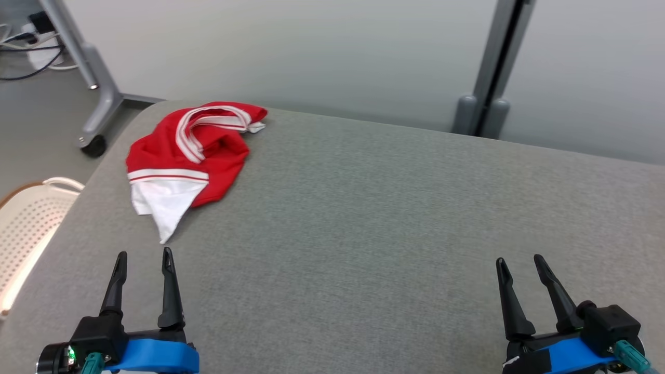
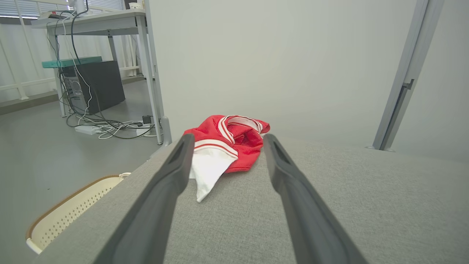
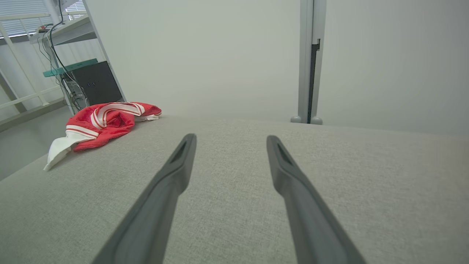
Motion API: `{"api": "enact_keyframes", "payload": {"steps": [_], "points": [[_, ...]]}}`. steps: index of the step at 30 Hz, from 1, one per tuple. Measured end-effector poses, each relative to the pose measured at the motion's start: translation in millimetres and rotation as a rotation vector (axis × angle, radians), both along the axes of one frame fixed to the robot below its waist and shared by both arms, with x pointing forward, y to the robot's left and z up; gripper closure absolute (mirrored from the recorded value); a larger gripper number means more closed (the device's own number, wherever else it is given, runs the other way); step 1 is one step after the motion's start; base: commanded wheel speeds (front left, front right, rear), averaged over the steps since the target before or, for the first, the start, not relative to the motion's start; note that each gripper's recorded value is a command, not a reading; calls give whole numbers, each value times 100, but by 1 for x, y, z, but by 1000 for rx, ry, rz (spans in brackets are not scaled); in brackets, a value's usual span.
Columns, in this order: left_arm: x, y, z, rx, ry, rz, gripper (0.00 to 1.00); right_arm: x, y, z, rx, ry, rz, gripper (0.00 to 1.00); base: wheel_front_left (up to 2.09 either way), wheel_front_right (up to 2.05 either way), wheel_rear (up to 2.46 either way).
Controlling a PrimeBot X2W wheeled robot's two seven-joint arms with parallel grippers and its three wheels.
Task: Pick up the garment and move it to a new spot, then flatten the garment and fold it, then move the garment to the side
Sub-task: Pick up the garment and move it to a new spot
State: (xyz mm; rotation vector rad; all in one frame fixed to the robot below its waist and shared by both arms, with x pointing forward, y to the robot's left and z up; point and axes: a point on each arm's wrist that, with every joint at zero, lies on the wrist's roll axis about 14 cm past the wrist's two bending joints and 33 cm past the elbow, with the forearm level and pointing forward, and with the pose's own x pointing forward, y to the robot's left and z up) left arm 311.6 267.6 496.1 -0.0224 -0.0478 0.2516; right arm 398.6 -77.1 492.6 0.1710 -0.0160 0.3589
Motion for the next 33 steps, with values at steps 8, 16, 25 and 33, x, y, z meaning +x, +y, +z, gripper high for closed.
{"api": "enact_keyframes", "payload": {"steps": [8, 16, 25, 33], "points": [[-30, 29, 1, 12, 3, 118, 0, 4, 40, -5, 7, 16, 110, 0, 0, 0, 0], [-55, 50, -2, 8, 17, 208, 0, 5, 69, -11, 3, 32, 191, 0, 0, 0, 0], [-62, 56, -6, 4, 30, 239, 0, 4, 78, -14, 4, 41, 217, 0, 0, 0, 0], [-23, 65, 7, 5, -5, 236, 0, 22, 51, -15, -14, 29, 148, 0, 0, 0, 0]]}}
